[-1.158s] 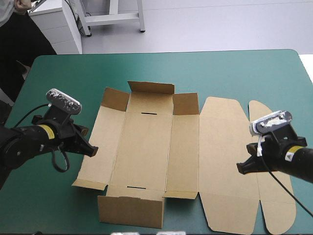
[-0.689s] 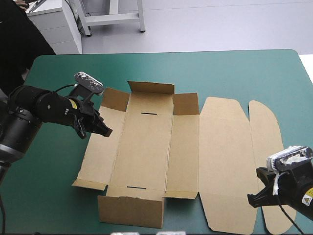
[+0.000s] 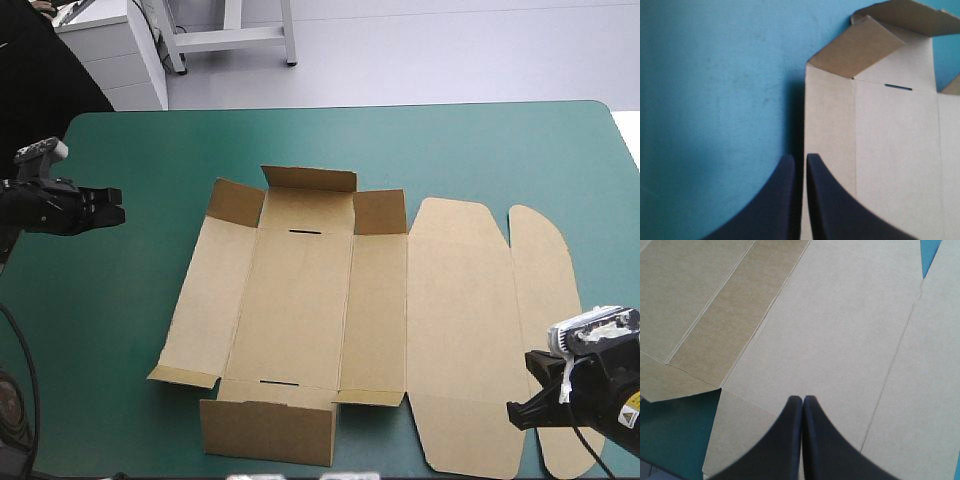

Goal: Fold the box

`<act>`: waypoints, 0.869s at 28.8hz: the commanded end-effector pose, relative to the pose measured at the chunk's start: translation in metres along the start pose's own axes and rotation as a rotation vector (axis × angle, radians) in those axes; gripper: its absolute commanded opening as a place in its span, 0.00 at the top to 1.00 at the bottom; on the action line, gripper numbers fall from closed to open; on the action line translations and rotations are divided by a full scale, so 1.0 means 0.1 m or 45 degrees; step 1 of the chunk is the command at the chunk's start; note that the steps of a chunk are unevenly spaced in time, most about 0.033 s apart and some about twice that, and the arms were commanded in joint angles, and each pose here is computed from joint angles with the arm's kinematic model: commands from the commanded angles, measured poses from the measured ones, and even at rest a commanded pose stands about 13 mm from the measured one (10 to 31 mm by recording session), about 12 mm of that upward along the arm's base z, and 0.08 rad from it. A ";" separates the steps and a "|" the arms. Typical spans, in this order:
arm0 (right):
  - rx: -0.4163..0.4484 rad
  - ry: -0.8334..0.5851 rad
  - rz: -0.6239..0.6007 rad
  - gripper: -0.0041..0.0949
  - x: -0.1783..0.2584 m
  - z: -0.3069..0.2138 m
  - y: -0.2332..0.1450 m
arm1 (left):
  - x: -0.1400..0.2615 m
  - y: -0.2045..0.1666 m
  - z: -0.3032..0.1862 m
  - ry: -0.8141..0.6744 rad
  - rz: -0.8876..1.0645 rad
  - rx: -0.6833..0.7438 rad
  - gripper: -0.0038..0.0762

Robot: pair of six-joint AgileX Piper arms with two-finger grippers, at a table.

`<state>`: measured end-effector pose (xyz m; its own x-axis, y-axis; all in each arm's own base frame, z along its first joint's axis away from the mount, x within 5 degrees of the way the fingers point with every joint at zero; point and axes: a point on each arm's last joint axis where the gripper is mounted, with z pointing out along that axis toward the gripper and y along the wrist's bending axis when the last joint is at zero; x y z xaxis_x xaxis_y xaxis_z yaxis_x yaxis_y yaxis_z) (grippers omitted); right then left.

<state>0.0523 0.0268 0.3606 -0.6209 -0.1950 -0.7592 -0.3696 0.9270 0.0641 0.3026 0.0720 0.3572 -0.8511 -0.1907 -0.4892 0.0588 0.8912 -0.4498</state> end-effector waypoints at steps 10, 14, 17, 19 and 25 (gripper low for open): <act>0.010 -0.104 -0.004 0.97 -0.11 -0.04 0.00 | 0.17 0.11 0.08 0.084 -0.115 0.096 0.23; 0.012 -0.116 -0.014 0.97 -0.12 -0.04 0.00 | 0.39 0.18 0.28 0.174 -0.141 0.160 0.23; 0.013 -0.117 -0.032 0.97 -0.12 -0.04 0.00 | 0.62 0.25 0.44 0.278 -0.144 0.188 0.23; 0.013 -0.117 -0.033 0.97 -0.12 -0.04 0.00 | 0.75 0.28 0.53 0.322 -0.131 0.215 0.23; 0.013 -0.119 -0.033 0.97 -0.12 -0.04 0.00 | 0.93 0.25 0.67 0.310 -0.122 0.364 0.23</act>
<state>0.0532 0.0268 0.3616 -0.6045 -0.2060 -0.7695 -0.3779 0.9245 0.0494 0.2663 0.0618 0.2365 -0.9615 -0.1548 -0.2270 0.0161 0.7930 -0.6090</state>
